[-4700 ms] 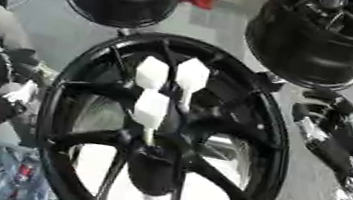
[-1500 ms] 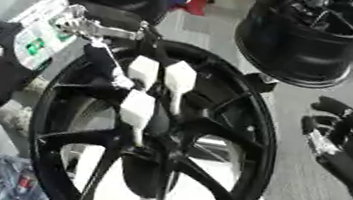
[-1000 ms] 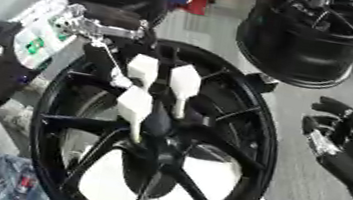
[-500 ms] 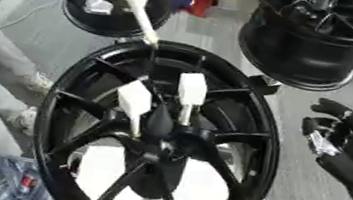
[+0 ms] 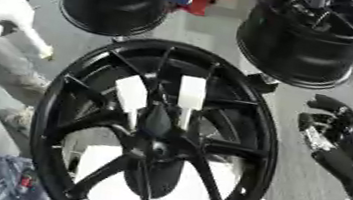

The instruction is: Pull the pin out of the wheel hub.

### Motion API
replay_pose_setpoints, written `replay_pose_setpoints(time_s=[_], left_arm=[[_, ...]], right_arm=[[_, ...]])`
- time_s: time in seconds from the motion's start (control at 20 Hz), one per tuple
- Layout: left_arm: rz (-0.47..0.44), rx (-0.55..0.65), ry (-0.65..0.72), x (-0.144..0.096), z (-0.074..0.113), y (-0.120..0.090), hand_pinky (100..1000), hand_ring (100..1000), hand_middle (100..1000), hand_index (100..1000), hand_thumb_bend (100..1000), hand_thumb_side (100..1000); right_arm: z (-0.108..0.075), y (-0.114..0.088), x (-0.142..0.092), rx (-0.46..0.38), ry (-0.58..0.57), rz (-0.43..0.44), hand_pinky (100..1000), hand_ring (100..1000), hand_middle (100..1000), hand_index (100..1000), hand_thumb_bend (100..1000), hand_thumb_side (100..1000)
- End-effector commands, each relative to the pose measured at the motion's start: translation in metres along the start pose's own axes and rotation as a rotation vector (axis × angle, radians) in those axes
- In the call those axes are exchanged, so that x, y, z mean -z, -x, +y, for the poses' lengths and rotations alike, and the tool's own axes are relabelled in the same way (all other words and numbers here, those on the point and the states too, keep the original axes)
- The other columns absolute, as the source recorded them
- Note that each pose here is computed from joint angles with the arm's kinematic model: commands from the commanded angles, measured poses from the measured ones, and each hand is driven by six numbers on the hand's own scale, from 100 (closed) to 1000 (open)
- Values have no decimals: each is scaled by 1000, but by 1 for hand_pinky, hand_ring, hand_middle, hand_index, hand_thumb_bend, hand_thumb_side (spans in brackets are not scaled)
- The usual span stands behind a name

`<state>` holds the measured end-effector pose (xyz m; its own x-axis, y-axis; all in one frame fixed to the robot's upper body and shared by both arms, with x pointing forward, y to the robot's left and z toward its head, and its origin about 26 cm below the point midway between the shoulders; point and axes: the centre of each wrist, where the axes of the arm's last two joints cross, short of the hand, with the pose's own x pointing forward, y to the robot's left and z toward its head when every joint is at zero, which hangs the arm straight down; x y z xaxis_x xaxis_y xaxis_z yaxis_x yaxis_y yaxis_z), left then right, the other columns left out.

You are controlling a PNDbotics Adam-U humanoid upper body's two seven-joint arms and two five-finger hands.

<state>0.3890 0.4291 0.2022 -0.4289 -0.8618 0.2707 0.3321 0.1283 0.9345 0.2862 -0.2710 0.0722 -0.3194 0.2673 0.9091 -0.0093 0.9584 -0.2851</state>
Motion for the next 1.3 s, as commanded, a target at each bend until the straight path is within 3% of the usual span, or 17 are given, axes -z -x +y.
replay_pose_setpoints(time_s=[0.05, 0.15, 0.3, 0.5, 0.65, 0.95, 1.3], left_arm=[[171, -31, -38, -27, -18, 31, 583, 565, 583, 753, 252, 318], [278, -91, -52, -38, -53, 48, 645, 640, 666, 811, 298, 368], [378, -166, -123, -52, -93, 60, 716, 738, 761, 878, 454, 588], [434, -223, -275, -62, -121, 58, 732, 756, 790, 884, 433, 651], [422, -275, -412, -59, -132, 46, 694, 703, 740, 860, 311, 646], [250, -418, -672, -38, -132, -2, 642, 630, 667, 814, 180, 606], [66, -632, -839, -7, -121, -64, 628, 616, 645, 792, 169, 595]], right_arm=[[-6, -5, 4, -19, 19, -24, 634, 696, 745, 831, 284, 322], [-6, -5, 4, -18, 24, -22, 634, 696, 745, 831, 283, 322], [-6, -5, 4, -17, 31, -24, 635, 696, 745, 831, 284, 323], [-7, -5, 4, -17, 40, -25, 635, 696, 745, 831, 282, 323], [-7, -5, 5, -14, 41, -27, 635, 696, 745, 831, 283, 324], [-6, -6, 5, -9, 45, -30, 635, 695, 745, 831, 283, 323], [-5, -7, 7, 0, 45, -37, 635, 695, 745, 830, 284, 321]])
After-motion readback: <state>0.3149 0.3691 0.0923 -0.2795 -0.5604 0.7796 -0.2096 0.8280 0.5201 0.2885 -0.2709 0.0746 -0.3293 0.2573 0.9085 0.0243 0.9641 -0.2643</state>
